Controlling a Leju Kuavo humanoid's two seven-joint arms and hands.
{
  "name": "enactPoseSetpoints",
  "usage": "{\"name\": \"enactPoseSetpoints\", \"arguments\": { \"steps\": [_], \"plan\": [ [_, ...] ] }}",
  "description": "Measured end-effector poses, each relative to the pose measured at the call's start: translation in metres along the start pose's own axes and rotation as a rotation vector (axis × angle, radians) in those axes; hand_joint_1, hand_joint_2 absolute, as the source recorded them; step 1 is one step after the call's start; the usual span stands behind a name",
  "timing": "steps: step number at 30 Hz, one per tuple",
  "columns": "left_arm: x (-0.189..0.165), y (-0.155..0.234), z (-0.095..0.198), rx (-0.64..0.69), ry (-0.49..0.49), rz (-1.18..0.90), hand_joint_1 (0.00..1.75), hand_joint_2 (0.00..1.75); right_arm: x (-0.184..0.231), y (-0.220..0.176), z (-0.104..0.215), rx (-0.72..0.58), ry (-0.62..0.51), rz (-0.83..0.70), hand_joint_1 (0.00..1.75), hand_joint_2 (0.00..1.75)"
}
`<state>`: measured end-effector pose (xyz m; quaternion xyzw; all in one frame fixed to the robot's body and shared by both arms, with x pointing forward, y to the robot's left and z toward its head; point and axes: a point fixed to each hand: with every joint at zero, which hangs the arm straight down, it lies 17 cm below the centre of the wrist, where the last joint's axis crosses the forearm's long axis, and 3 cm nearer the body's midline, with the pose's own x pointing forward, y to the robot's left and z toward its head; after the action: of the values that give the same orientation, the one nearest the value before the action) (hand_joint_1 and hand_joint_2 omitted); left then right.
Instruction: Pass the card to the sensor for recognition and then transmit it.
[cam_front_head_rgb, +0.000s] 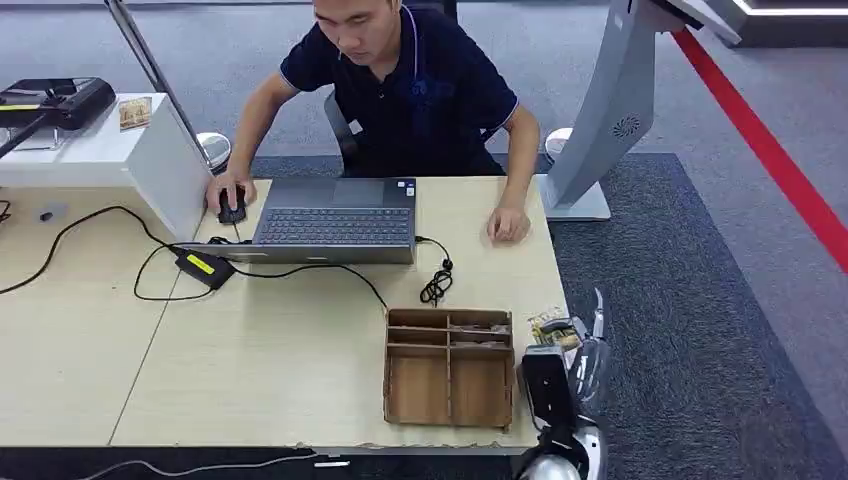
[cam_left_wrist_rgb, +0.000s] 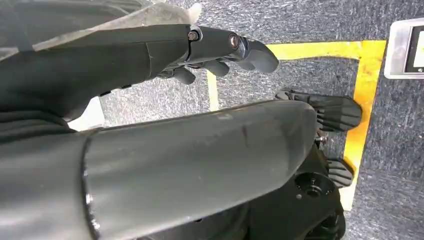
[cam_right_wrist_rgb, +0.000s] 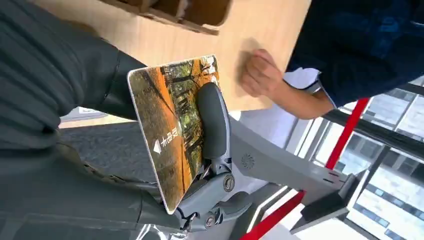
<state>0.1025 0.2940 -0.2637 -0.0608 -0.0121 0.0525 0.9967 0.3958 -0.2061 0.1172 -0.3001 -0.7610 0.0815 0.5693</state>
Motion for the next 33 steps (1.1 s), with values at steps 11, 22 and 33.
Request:
{"name": "enactPoseSetpoints", "arguments": {
  "steps": [11,22,33],
  "plan": [
    [0.000,0.000,0.000,-0.001,0.002,-0.001,0.00,0.00,-0.041,0.009,0.014,0.040,0.080,0.051,1.75,1.75],
    [0.000,-0.001,0.000,-0.001,0.001,-0.003,0.00,0.00,-0.081,0.024,0.029,0.117,0.094,0.189,1.75,1.75],
    [0.000,-0.001,0.000,-0.001,0.001,-0.005,0.00,0.00,-0.119,0.026,0.042,0.150,0.177,0.255,1.75,1.75]
  ]
}}
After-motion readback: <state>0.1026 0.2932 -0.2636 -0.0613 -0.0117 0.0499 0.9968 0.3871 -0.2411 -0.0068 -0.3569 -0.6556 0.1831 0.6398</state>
